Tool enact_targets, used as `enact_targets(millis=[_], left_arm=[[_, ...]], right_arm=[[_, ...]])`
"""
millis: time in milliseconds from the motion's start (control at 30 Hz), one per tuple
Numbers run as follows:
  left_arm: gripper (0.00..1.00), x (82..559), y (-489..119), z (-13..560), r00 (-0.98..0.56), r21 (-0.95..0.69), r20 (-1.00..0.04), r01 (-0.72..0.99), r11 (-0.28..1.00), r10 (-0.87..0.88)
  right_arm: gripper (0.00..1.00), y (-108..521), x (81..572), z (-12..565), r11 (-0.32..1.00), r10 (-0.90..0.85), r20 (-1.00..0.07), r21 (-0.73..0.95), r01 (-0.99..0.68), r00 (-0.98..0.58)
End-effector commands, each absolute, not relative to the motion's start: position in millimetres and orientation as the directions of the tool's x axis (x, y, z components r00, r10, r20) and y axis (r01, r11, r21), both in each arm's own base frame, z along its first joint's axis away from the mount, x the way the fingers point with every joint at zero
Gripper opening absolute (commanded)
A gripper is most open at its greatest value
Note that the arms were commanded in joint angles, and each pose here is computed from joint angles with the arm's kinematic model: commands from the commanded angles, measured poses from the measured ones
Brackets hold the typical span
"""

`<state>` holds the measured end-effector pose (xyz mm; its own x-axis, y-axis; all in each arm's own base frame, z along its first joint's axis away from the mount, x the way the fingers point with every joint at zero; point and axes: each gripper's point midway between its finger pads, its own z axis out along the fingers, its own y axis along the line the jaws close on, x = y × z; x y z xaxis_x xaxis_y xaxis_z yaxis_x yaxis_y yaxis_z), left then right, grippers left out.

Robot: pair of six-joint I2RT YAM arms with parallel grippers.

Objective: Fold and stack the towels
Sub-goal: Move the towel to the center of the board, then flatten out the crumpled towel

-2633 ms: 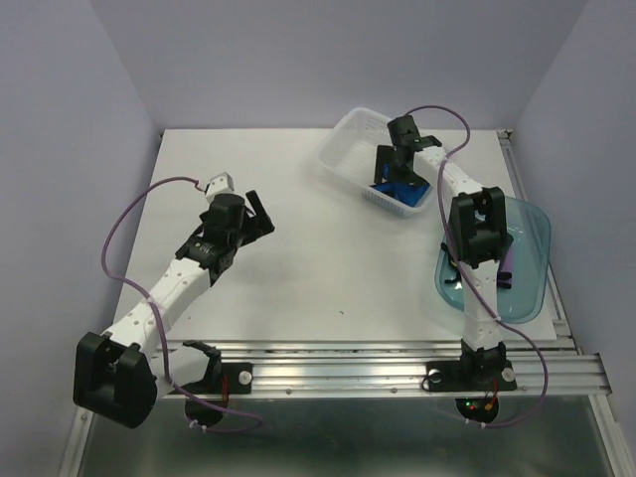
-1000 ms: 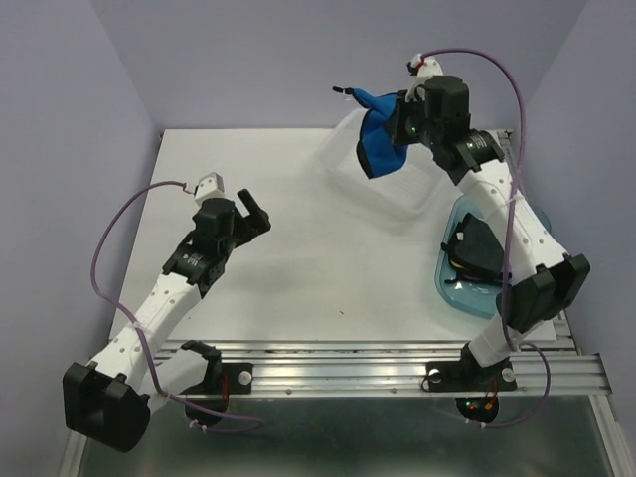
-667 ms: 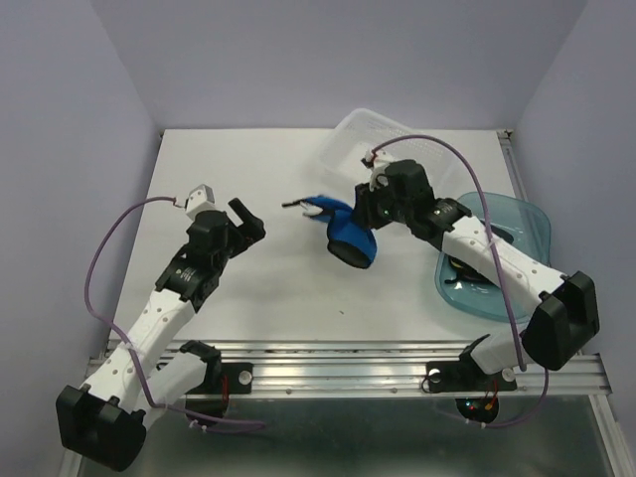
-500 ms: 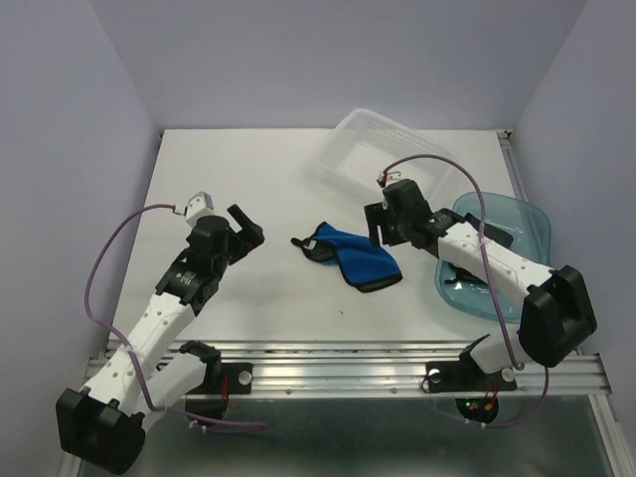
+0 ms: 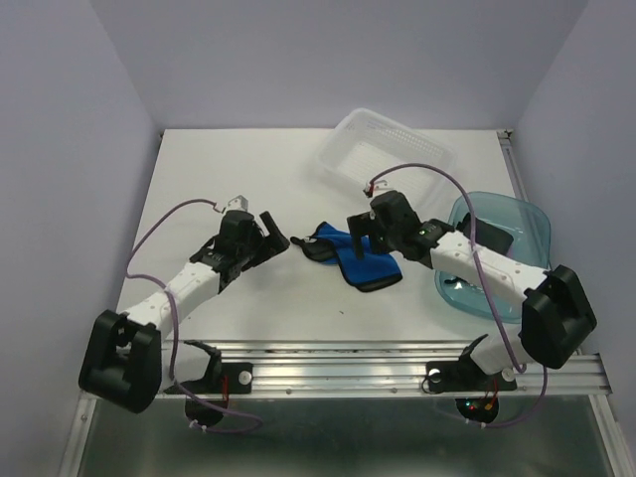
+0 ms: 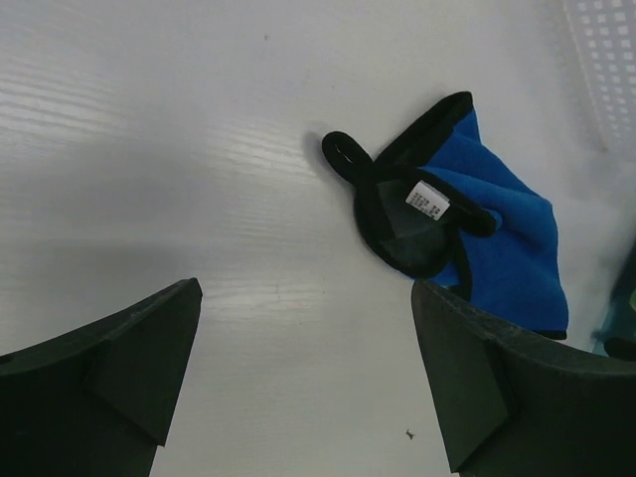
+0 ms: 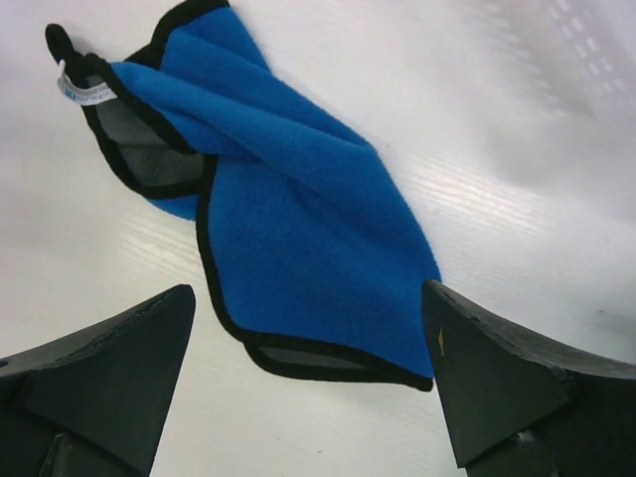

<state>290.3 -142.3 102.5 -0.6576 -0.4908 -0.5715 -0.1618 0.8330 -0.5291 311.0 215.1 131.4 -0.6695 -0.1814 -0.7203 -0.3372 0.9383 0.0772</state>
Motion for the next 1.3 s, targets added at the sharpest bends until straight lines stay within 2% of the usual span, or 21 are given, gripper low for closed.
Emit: enact_targets(millis=[0, 100, 233, 467, 567, 600, 667, 700, 733, 767, 800, 1100, 1267], left_arm=[[0.99, 325, -174, 124, -0.657, -0.572, -0.608, -0.028, 0.82, -0.446], [0.98, 349, -184, 115, -0.675, -0.56, -0.598, -0.034, 0.828, -0.432], [0.92, 368, -202, 99, -0.719, -0.571, -0.553, -0.04, 0.82, -0.421], [0.87, 380, -221, 60, -0.775, -0.56, -0.488, -0.074, 0.825, -0.401], [0.77, 377, -227, 49, -0.792, -0.555, -0.471, -0.077, 0.828, -0.389], [0.67, 376, -229, 48, -0.797, -0.559, -0.466, -0.072, 0.826, -0.385], [0.56, 375, -230, 42, -0.804, -0.558, -0.457, -0.076, 0.827, -0.382], [0.41, 374, -231, 42, -0.807, -0.562, -0.452, -0.072, 0.824, -0.379], [0.32, 375, -232, 43, -0.806, -0.568, -0.456, -0.064, 0.821, -0.378], [0.18, 374, -234, 43, -0.807, -0.571, -0.455, -0.06, 0.819, -0.376], [0.0, 374, -236, 44, -0.812, -0.579, -0.45, -0.053, 0.814, -0.372], [0.0, 362, -225, 79, -0.747, -0.606, -0.525, -0.009, 0.796, -0.408], [0.0, 341, -213, 90, -0.721, -0.616, -0.546, 0.001, 0.788, -0.426]], right_arm=[[1.0, 222, 296, 113, 0.953, -0.157, -0.694, 0.079, -0.291, -0.703], [1.0, 223, 279, 95, 0.959, -0.112, -0.663, 0.124, -0.255, -0.741], [1.0, 218, 264, 84, 0.959, -0.046, -0.65, 0.183, -0.215, -0.758], [1.0, 226, 234, 72, 0.92, 0.017, -0.594, 0.325, -0.221, -0.804], [1.0, 228, 229, 67, 0.911, 0.055, -0.573, 0.364, -0.194, -0.817], [1.0, 227, 229, 64, 0.91, 0.08, -0.569, 0.376, -0.173, -0.818], [1.0, 226, 232, 65, 0.91, 0.118, -0.573, 0.39, -0.143, -0.811], [1.0, 228, 233, 67, 0.906, 0.12, -0.576, 0.396, -0.147, -0.809], [1.0, 230, 232, 70, 0.902, 0.125, -0.577, 0.406, -0.15, -0.807], [1.0, 230, 232, 71, 0.898, 0.129, -0.576, 0.413, -0.151, -0.807], [1.0, 230, 232, 72, 0.898, 0.133, -0.577, 0.414, -0.148, -0.806], [1.0, 198, 234, 65, 0.931, 0.267, -0.566, 0.359, 0.059, -0.78], [1.0, 199, 242, 70, 0.925, 0.292, -0.593, 0.375, 0.063, -0.751]])
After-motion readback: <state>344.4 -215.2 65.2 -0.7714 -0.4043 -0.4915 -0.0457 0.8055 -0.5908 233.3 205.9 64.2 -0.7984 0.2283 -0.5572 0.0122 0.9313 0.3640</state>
